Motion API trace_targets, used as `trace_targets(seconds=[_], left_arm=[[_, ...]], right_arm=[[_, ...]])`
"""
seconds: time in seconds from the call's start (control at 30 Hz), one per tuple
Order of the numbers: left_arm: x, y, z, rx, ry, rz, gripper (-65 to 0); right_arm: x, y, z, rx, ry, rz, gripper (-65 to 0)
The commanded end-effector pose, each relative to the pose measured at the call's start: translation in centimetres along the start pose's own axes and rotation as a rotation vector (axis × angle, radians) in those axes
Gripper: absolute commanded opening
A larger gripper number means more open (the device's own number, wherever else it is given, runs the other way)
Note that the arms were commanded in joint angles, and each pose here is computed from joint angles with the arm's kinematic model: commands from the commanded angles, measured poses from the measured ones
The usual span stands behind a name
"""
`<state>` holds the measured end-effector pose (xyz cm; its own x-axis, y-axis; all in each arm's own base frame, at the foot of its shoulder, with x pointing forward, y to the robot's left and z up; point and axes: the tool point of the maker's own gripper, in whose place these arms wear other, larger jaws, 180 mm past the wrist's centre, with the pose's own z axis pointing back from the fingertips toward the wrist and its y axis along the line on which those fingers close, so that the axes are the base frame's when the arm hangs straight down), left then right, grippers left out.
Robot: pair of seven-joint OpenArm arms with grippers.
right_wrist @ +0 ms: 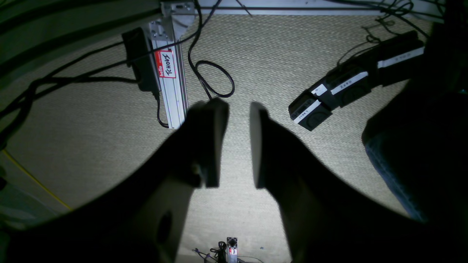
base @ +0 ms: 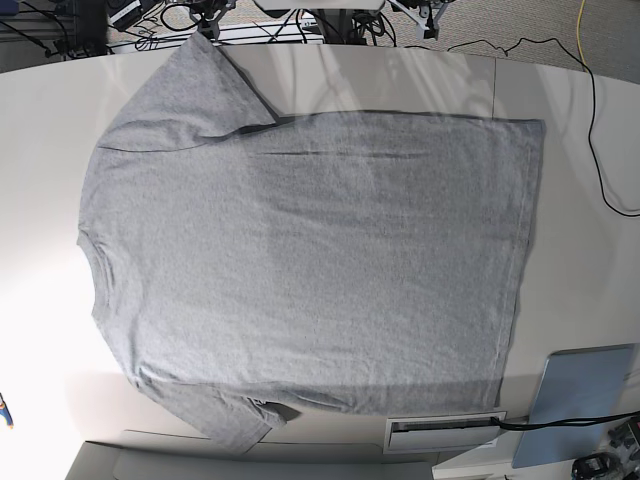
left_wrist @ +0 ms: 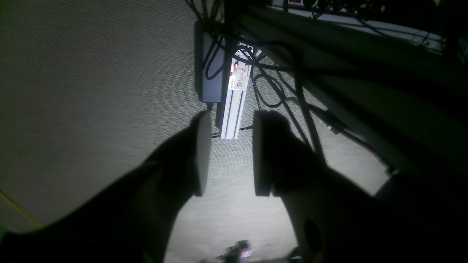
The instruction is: Fold the T-shirt properly
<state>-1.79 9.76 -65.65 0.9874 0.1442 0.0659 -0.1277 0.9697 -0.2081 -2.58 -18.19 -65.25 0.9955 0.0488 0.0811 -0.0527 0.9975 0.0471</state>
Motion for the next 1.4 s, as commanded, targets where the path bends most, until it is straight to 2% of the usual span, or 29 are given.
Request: trace_targets(seconds=[0.0,0.2,0.33,0.47,0.63,0.7,0.83,0.93,1.0,1.07,1.2,1.27,1.37], left_arm=[[-0.4,0.1,0.1,-0.003,0.005,-0.016,-43.9],[-1.4,0.7,0.4,0.006,0.022,-0.053,-43.9],[-2.9,2.0,1.2,0.029,0.05,-0.077,-43.9],[-4.1,3.8,2.9,0.06,0.06,-0.154,-43.9],[-4.7,5.2,6.7,0.056,0.001,-0.239,-43.9],[-4.8,5.5,8.8,0.04,-0.021,-0.295,-43.9],[-3.6,7.1,14.0,0.08,-0.085,-0.428,-43.9],[-1.9,8.0,18.4,0.112,-0.138,-0.563,-43.9],[0.0,8.4,21.6,0.156,-0.19,-0.657,-43.9],[2.3,8.3,24.4,0.212,-0.238,-0.776,-43.9],[7.1,7.4,28.5,0.332,-0.268,-1.001,-43.9],[10.2,6.7,30.2,0.398,-0.32,-1.063,-43.9],[14.1,5.4,31.9,0.447,-0.419,-1.116,-43.9]], right_arm=[[0.0,-0.3,0.1,-0.001,-0.008,0.004,-50.4],[-2.6,-0.3,0.4,0.003,0.045,0.194,-50.4],[-5.4,-1.1,1.3,0.001,0.047,0.21,-50.4],[-7.9,-3.7,2.9,-0.035,0.062,0.244,-50.4],[-9.8,-7.2,6.6,-0.086,0.035,0.346,-50.4],[-10.0,-8.4,8.8,-0.103,0.017,0.398,-50.4],[-9.1,-9.6,14.0,-0.11,-0.033,0.513,-50.4],[-7.4,-9.9,18.4,-0.135,-0.082,0.652,-50.4],[-5.2,-10.1,21.4,-0.208,-0.136,0.731,-50.4],[-2.0,-10.3,24.3,-0.315,-0.209,0.815,-50.4],[8.3,-9.5,29.7,-0.594,-0.461,0.972,-50.4],[11.7,-8.5,32.5,-0.699,-0.554,1.024,-50.4],[14.9,-6.6,35.9,-0.794,-0.661,1.084,-50.4]])
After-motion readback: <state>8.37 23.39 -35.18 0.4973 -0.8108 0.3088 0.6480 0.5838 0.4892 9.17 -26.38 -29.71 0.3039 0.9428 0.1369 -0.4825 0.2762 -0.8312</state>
